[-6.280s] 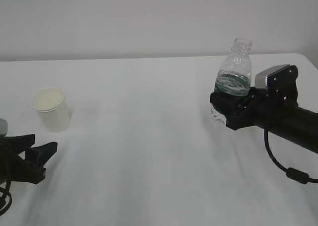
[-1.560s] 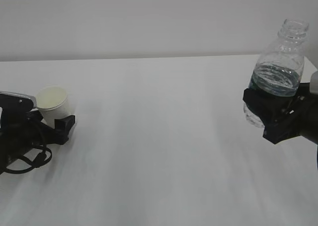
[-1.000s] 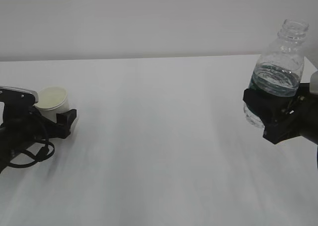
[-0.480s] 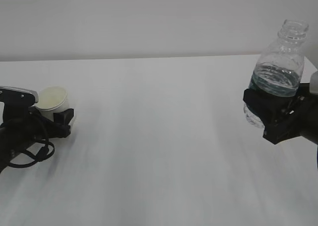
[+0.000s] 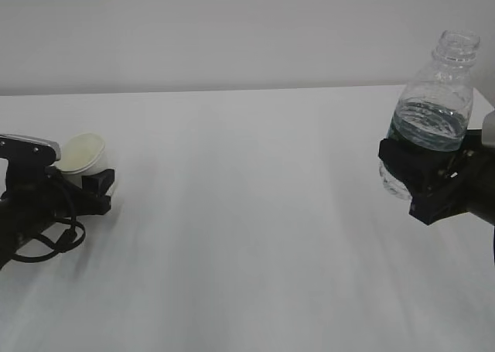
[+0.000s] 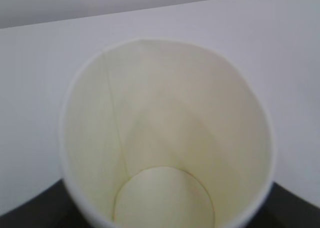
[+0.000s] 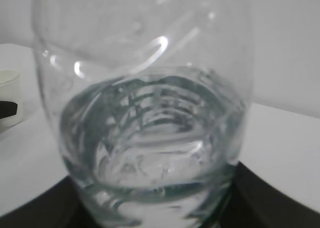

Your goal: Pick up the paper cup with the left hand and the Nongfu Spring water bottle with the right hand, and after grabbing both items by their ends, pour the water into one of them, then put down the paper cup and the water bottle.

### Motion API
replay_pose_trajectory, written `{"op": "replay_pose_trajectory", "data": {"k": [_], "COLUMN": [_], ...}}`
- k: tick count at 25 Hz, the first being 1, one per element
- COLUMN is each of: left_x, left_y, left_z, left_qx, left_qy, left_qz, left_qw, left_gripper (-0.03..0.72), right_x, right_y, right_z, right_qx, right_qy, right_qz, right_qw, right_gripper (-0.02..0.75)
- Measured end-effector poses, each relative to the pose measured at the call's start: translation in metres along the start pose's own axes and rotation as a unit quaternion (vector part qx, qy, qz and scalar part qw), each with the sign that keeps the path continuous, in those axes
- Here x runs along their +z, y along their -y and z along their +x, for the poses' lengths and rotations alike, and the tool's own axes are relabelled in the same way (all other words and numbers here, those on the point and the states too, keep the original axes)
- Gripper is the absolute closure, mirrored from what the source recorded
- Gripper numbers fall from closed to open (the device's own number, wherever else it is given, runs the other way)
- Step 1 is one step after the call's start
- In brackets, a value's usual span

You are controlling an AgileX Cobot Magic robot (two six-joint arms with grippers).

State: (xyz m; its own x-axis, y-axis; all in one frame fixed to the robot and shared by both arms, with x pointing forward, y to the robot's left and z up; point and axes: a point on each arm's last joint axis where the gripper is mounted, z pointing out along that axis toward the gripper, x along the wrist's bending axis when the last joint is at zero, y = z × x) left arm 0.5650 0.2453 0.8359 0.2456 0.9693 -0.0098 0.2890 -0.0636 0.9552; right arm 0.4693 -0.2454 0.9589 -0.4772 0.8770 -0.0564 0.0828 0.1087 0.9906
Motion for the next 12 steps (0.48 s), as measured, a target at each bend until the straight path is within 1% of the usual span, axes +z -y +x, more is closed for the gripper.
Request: {"op": "replay_pose_trajectory", "data": {"k": [2, 5, 9, 12], "left_x": [0.000, 0.000, -0.003, -0.004], "left_y": [0.000, 0.000, -0.009, -0.012], "left_z": [-0.002, -0.007, -0.016, -0.022], "left_qx": [0.004, 0.018, 0.044, 0.059], "left_qy": [0.010, 0.039, 0.091, 0.118], "left_qz": [0.000, 0.000, -0.013, -0.018], "left_qw": [1.000, 0.999, 0.995, 0.991], "left_gripper": [0.223, 0.223, 0.223, 0.223], "right_x": [0.000, 0.000, 0.000, 0.000], "right_y": [0.000, 0.000, 0.001, 0.001], "right_z": [0.000, 0.000, 0.000, 0.000], "right_qx": [0.000, 0.000, 0.000, 0.000], "right_qy": [0.000, 0.000, 0.001, 0.001], "right_qz": [0.000, 0.001, 0.004, 0.004], "right_qw": [1.000, 1.000, 1.000, 1.000], "right_gripper": [0.314, 0.314, 0.314, 0.314]}}
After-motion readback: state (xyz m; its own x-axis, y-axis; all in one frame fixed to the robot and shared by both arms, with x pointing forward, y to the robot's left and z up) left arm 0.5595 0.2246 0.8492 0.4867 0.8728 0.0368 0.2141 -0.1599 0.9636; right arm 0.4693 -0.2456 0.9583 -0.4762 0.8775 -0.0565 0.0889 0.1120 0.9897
